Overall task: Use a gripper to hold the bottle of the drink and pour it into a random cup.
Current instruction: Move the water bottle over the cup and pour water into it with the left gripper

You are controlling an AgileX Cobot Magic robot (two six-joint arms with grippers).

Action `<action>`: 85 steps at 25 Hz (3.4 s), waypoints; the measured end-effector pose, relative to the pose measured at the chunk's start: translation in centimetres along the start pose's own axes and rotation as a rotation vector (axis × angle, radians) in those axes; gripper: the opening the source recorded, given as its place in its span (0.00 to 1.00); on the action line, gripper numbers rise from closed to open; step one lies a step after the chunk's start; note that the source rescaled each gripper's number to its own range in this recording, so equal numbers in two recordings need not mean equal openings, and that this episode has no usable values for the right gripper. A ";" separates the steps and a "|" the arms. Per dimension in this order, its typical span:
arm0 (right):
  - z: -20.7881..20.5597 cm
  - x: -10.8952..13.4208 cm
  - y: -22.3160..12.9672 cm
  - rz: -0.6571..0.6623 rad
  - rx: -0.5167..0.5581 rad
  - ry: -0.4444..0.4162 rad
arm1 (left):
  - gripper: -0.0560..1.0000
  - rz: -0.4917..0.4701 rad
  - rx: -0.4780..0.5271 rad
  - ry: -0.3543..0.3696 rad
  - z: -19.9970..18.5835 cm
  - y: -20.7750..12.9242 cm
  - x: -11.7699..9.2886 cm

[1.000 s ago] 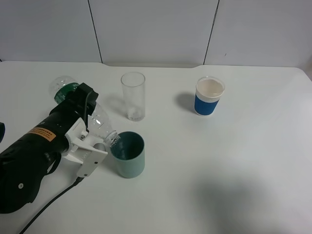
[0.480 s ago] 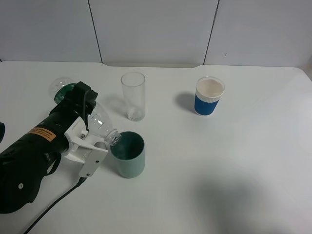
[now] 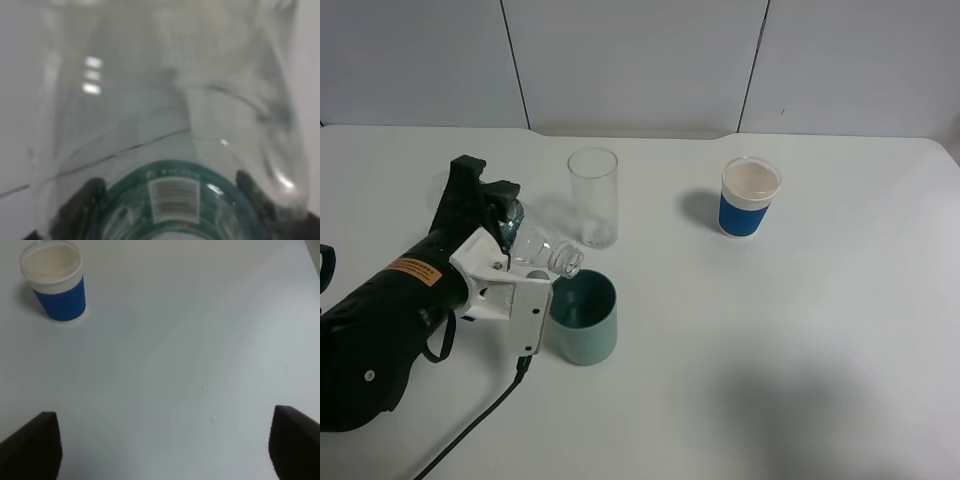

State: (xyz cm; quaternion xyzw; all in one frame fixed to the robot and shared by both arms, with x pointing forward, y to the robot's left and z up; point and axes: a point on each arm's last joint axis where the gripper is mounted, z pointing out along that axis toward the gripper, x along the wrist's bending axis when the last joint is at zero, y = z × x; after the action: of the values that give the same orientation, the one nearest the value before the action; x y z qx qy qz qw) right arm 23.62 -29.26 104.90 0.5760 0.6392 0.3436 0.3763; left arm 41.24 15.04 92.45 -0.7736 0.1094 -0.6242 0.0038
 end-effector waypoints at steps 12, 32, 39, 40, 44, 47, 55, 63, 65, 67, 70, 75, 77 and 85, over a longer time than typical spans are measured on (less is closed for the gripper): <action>0.0 0.0 0.0 0.000 0.000 0.000 | 0.07 -0.563 -0.061 -0.005 -0.5 0.1 1.1; 0.0 0.0 0.0 0.000 0.000 0.000 | 0.07 -1.286 -0.252 -0.044 -1.2 1.0 2.9; 0.0 0.0 0.0 0.000 0.000 0.000 | 0.07 -1.307 -0.344 -0.067 -1.4 1.7 3.2; 0.0 0.0 0.0 0.000 0.000 0.000 | 0.07 -1.315 -0.355 -0.072 -1.4 1.8 3.2; 0.0 0.0 0.0 0.000 0.000 0.000 | 0.07 -1.351 -0.415 -0.094 -1.3 1.9 3.5; 0.0 0.0 0.0 0.000 0.000 0.000 | 0.07 -1.404 -0.470 -0.123 -0.7 1.5 3.8; 0.0 0.0 0.0 0.000 0.000 0.000 | 0.07 -1.498 -0.499 -0.182 1.3 -0.9 3.8; 0.0 0.0 0.0 0.000 0.000 0.000 | 0.07 -1.536 -0.400 -0.179 3.3 -5.2 3.2; 0.0 0.0 0.0 0.000 0.000 0.000 | 0.07 -1.573 -0.370 -0.169 3.6 -6.6 3.0; 0.0 0.0 0.0 0.000 0.000 0.000 | 0.07 -1.610 -0.345 -0.165 3.9 -7.8 2.8; 0.0 0.0 0.0 0.000 0.000 0.000 | 0.07 -1.662 -0.297 -0.144 4.2 -9.6 2.6; 0.0 0.0 0.0 0.000 0.000 0.000 | 0.07 -1.702 -0.210 -0.119 4.7 -11.6 1.5; 0.0 0.0 0.0 0.000 0.000 0.000 | 0.07 -1.712 -0.191 -0.121 5.0 -11.9 1.0; 0.0 0.0 0.0 0.000 0.000 0.000 | 0.07 -1.729 -0.177 -0.141 6.3 -11.8 -1.5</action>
State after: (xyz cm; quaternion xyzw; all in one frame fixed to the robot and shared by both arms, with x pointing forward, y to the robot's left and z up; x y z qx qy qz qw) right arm 23.62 -29.26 104.90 0.5760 0.6392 0.3436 0.3763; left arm 48.98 26.02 91.29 -0.6197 -0.4686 -0.3481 -0.5246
